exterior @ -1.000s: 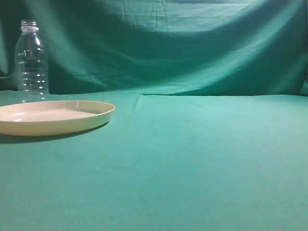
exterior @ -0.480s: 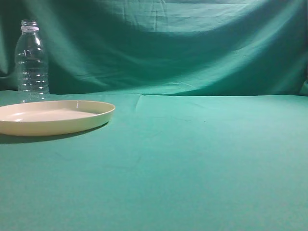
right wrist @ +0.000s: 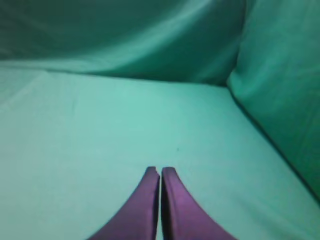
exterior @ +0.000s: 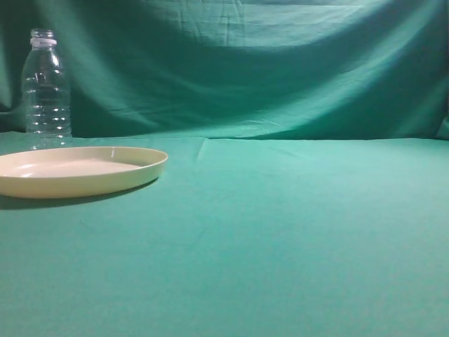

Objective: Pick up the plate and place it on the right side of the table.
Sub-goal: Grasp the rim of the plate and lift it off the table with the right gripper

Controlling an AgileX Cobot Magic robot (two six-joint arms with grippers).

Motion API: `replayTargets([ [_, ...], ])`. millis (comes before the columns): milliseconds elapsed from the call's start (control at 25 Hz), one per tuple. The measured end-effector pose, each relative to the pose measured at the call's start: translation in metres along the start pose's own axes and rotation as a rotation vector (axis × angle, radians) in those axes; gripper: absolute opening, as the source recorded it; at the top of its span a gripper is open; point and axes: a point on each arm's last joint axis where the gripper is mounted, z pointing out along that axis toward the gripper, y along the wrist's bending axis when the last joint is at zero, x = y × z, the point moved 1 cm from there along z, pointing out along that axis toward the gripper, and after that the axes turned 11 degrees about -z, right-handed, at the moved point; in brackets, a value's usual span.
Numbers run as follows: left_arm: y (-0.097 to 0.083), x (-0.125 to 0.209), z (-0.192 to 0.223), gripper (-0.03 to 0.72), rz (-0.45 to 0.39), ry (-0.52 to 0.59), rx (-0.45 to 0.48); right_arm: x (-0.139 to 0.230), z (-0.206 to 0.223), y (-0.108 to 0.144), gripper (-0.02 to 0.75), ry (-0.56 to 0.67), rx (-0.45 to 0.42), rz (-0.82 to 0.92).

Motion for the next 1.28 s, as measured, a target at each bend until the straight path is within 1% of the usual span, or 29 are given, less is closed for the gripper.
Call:
replayTargets([
  [200,0.000,0.000,0.000,0.000,0.000,0.000,0.000,-0.023,-0.003,-0.006,0.000,-0.229,0.059,0.026],
  [320,0.000,0.000,0.000,0.000,0.000,0.000,0.000,-0.040,-0.009,-0.011,0.000,-0.417,0.095,0.086],
  [360,0.000,0.000,0.000,0.000,0.000,0.000,0.000,-0.043,-0.011,-0.012,0.000,-0.451,0.100,0.096],
  [440,0.000,0.000,0.000,0.000,0.000,0.000,0.000,-0.044,-0.011,-0.012,0.000,-0.450,0.093,0.124],
  [560,0.000,0.000,0.000,0.000,0.000,0.000,0.000,-0.054,-0.013,-0.015,0.000,-0.399,0.071,0.182],
  [640,0.000,0.000,0.000,0.000,0.000,0.000,0.000,-0.069,-0.013,-0.019,0.000,-0.352,0.047,0.268],
  [720,0.000,0.000,0.000,0.000,0.000,0.000,0.000,-0.080,-0.008,-0.022,0.000,-0.223,0.023,0.330],
  [800,0.000,0.000,0.000,0.000,0.000,0.000,0.000,-0.089,-0.001,-0.025,0.000,-0.098,0.009,0.340],
  [880,0.000,0.000,0.000,0.000,0.000,0.000,0.000,-0.094,0.010,-0.026,0.000,0.011,-0.001,0.326],
  [1080,0.000,0.000,0.000,0.000,0.000,0.000,0.000,-0.110,0.041,-0.031,0.000,0.235,-0.028,0.303],
  [1200,0.000,0.000,0.000,0.000,0.000,0.000,0.000,-0.117,0.058,-0.032,0.000,0.338,-0.059,0.214],
  [1280,0.000,0.000,0.000,0.000,0.000,0.000,0.000,-0.120,0.068,-0.030,0.000,0.413,-0.114,0.137],
])
